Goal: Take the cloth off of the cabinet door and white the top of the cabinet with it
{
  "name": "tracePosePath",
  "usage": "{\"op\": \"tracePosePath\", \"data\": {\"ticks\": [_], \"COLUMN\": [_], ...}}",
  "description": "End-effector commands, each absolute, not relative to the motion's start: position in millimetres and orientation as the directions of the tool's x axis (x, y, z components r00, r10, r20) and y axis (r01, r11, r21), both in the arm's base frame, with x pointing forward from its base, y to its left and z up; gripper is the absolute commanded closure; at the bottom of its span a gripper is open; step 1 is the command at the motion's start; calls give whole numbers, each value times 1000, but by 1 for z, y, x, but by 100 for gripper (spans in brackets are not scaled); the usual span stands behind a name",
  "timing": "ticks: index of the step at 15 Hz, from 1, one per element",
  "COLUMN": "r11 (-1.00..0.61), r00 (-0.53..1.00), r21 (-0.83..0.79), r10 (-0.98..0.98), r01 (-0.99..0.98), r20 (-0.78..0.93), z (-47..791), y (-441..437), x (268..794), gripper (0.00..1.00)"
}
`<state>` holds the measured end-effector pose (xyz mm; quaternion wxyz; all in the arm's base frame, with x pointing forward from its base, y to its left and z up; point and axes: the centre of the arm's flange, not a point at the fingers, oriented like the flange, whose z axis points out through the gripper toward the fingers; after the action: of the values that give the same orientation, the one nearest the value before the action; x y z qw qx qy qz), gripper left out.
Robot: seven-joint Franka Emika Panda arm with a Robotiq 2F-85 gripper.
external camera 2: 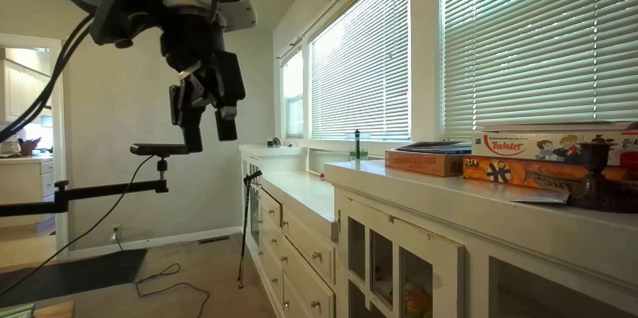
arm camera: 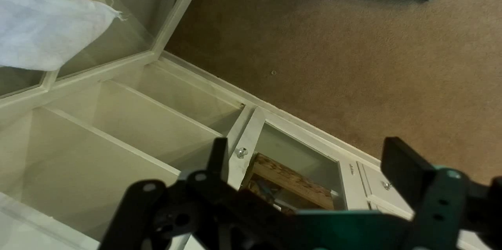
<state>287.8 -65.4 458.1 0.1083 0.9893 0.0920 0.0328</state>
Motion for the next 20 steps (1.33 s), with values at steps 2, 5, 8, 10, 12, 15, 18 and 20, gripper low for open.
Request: {"op": "tracePosePath", "data": {"ticks": [2,5,8,10,12,15,18,20], "r11": [-960,-960,-960,-960,-960,-965,-967,-965], "r00": [981,981,981,981,981,989,994,992], "r21": [220,220,220,220,220,234,254,260], "r10": [189,189,189,189,189,133,46,2], "r01": [175,175,175,175,175,116,18,-30], "r20": [45,45,45,45,45,60,102,125], "z": [458,458,458,458,458,457,460,460], "y": [-65,-65,-65,-65,-65,-56,-46,-45], "x": [288,288,288,288,288,307,337,357], "gripper": [0,0,0,0,0,0,0,0]}}
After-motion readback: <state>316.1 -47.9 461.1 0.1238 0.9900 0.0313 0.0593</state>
